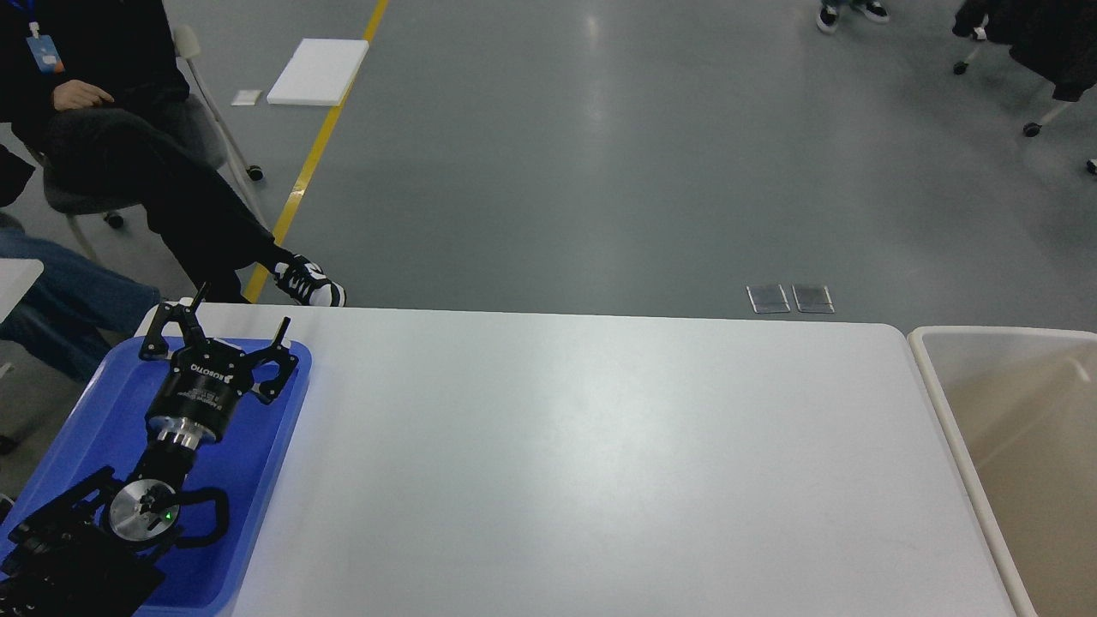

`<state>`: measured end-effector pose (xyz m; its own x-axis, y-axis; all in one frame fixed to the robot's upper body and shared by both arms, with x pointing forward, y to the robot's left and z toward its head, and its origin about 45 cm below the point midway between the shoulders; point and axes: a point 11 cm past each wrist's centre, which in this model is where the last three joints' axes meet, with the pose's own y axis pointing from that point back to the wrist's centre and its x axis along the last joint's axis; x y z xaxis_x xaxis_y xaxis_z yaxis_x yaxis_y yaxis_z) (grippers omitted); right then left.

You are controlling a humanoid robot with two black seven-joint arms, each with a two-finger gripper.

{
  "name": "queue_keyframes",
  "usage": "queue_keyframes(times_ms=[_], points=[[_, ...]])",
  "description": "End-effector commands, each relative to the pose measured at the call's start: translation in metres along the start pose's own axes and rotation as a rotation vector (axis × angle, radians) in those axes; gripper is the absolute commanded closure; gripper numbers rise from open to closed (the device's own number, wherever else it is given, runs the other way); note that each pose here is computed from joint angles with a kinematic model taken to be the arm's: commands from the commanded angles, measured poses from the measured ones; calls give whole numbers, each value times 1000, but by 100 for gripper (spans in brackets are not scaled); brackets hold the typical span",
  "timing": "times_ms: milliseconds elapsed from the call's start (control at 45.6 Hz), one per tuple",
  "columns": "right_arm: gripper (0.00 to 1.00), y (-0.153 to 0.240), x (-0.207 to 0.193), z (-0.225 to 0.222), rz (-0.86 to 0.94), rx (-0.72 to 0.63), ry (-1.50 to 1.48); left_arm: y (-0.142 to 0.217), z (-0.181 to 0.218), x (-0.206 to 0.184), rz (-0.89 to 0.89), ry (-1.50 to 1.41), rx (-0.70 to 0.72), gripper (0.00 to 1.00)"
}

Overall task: Tidy desktop
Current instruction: 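Lower the right gripper into the bin and release the paper ball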

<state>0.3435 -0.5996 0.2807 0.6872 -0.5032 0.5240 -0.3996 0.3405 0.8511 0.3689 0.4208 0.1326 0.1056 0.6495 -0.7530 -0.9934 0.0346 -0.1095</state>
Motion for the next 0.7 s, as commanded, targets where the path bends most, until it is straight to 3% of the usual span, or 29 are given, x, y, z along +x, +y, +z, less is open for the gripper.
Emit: queue_keyframes(times_ms=[0, 329, 679], points=[[100, -58, -30, 21, 103, -106, -92, 0, 0, 0, 0, 0, -1, 1], [100, -104, -71, 9, 275, -142, -81, 0, 0, 0, 0, 0, -1, 1], [100, -113, -82, 9, 321, -170, -92, 0, 0, 0, 0, 0, -1, 1]])
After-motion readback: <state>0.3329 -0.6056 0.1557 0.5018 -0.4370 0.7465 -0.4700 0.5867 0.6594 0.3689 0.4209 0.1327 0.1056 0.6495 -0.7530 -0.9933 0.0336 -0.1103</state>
